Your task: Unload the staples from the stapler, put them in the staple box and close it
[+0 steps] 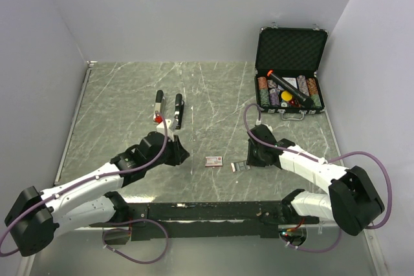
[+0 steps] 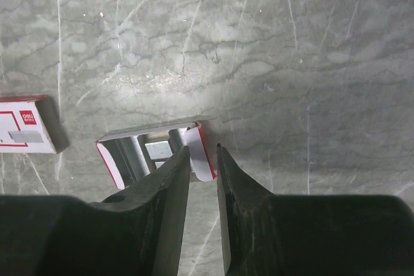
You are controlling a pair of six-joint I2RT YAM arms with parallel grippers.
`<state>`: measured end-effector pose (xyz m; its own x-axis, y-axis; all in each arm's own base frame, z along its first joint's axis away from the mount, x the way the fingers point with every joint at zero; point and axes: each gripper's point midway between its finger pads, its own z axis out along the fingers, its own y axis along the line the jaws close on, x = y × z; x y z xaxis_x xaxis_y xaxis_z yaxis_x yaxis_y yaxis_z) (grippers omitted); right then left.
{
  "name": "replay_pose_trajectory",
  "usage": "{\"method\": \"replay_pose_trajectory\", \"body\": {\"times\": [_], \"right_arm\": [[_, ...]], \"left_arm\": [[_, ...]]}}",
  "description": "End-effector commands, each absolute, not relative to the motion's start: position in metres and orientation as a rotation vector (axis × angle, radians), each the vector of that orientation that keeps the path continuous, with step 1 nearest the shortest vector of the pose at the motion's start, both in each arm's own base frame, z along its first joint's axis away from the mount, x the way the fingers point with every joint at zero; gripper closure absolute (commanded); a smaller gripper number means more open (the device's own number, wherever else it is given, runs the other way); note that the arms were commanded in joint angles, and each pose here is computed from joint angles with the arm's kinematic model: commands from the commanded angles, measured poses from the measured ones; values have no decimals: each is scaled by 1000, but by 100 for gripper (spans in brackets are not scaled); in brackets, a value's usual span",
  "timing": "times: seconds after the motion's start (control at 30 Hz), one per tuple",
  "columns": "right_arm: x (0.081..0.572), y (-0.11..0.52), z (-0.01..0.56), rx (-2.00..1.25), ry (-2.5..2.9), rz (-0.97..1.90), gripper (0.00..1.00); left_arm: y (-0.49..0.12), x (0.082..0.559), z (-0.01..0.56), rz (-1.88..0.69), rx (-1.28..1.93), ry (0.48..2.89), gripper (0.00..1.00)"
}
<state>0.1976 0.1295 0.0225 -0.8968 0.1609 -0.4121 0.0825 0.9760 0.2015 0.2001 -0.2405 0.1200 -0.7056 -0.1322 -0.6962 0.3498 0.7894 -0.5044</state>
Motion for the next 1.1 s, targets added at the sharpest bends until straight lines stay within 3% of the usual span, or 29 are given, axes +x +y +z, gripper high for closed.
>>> {"method": "replay_pose_trajectory", "body": {"times": [0.0, 1.07], "right_arm": [[201, 130, 21, 216, 2668, 260, 68], [198, 139, 17, 219, 2673, 337, 69]], "left_arm": [[-247, 204, 127, -845, 135, 2180, 78], [-252, 200, 125, -834, 148, 2187, 79]]}}
